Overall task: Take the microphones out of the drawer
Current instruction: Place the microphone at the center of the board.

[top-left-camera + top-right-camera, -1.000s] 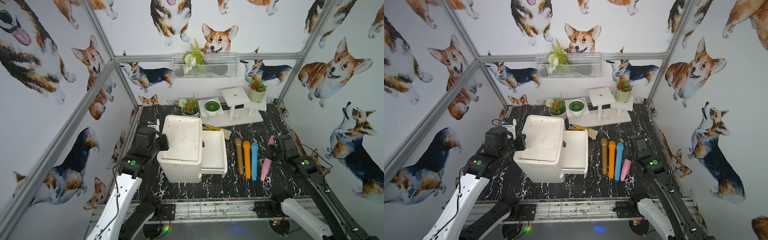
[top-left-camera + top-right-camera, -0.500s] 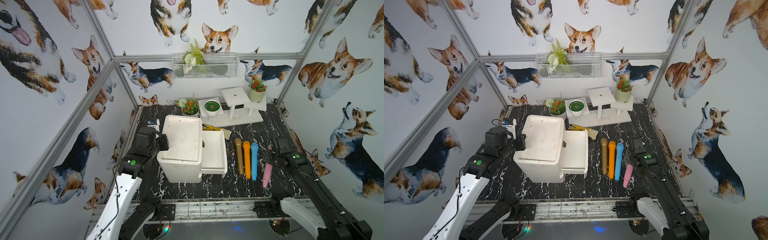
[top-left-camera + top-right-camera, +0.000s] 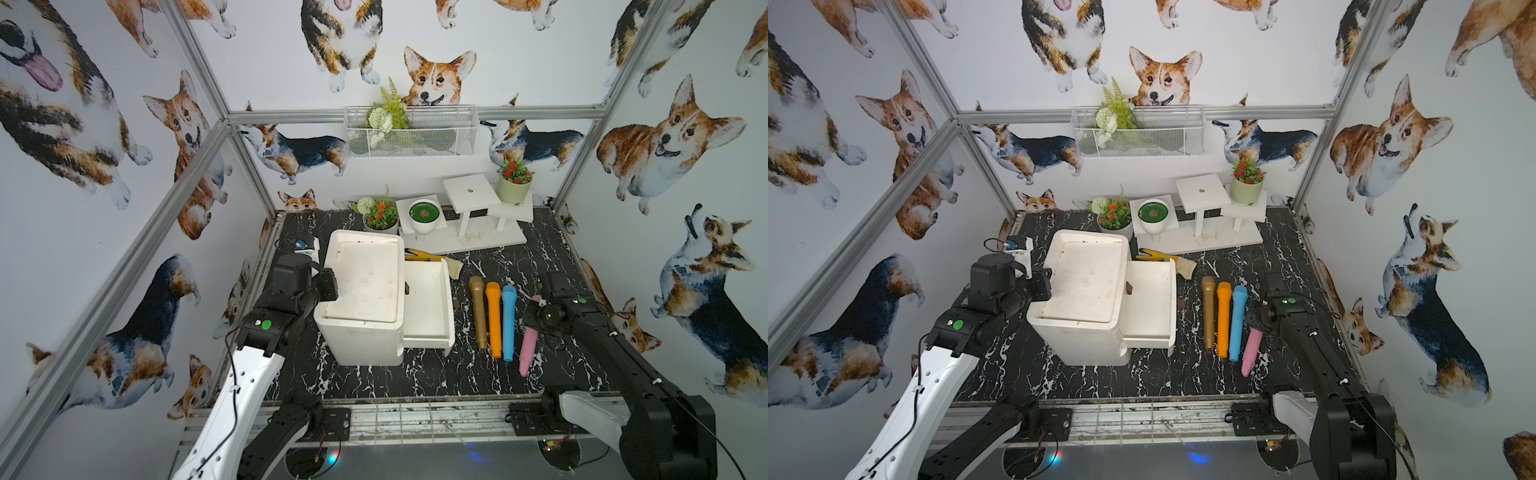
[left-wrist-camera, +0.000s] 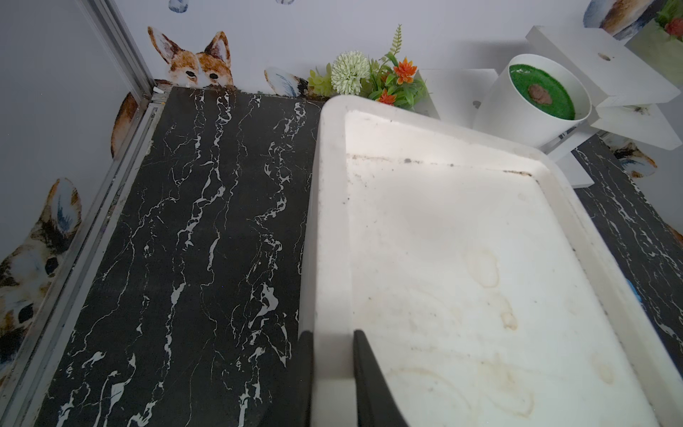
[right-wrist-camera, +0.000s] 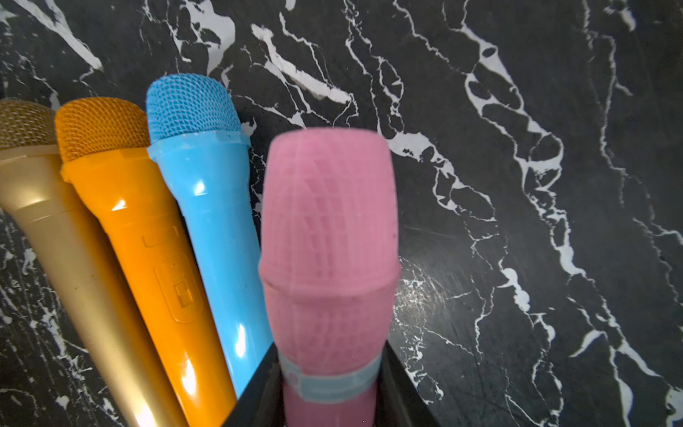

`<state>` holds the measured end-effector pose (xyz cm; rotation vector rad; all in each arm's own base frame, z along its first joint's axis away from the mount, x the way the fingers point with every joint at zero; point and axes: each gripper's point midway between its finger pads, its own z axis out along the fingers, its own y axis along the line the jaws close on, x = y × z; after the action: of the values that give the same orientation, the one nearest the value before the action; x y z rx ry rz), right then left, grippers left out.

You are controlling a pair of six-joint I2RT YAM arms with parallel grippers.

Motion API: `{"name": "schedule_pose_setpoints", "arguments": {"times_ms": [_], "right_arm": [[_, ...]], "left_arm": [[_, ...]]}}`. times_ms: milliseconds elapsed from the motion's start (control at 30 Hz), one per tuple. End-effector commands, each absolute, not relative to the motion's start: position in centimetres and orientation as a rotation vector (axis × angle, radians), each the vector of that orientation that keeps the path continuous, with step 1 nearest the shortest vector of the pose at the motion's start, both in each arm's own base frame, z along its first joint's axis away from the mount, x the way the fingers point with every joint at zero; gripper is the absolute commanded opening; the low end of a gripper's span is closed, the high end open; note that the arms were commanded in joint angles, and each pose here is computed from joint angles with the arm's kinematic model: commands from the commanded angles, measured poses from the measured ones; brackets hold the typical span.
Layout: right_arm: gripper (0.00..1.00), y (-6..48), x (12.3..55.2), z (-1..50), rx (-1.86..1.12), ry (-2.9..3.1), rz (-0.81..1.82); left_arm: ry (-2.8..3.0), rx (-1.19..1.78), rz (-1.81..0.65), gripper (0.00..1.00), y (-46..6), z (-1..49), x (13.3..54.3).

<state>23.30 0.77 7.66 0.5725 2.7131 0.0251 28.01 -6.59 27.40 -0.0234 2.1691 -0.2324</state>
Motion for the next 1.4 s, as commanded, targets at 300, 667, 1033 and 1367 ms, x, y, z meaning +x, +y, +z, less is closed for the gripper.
{"name": "schedule_pose_setpoints", "arguments": {"times_ms": [300,667,1033,1367], "right_arm": [[0.33,1.5,25.2,5.5,0.516,2.790,0.054],[0.35,2.9,25.9,2.8,0.509,2.911,0.124],[0.45,4.1,26.0,1.3,0.500,2.993,0.202],[0.50,4.5,26.1,1.8,0.522,2.958,0.248]], "left_arm": [[2.283,-0.021,-0.277,0.00,-7.1,25.0,26.5],[2.283,-0.024,-0.272,0.00,-7.0,24.9,26.2],[2.287,-0.027,-0.272,0.01,-7.0,24.7,26.2],[2.286,-0.029,-0.269,0.01,-6.9,24.8,26.2]]}}
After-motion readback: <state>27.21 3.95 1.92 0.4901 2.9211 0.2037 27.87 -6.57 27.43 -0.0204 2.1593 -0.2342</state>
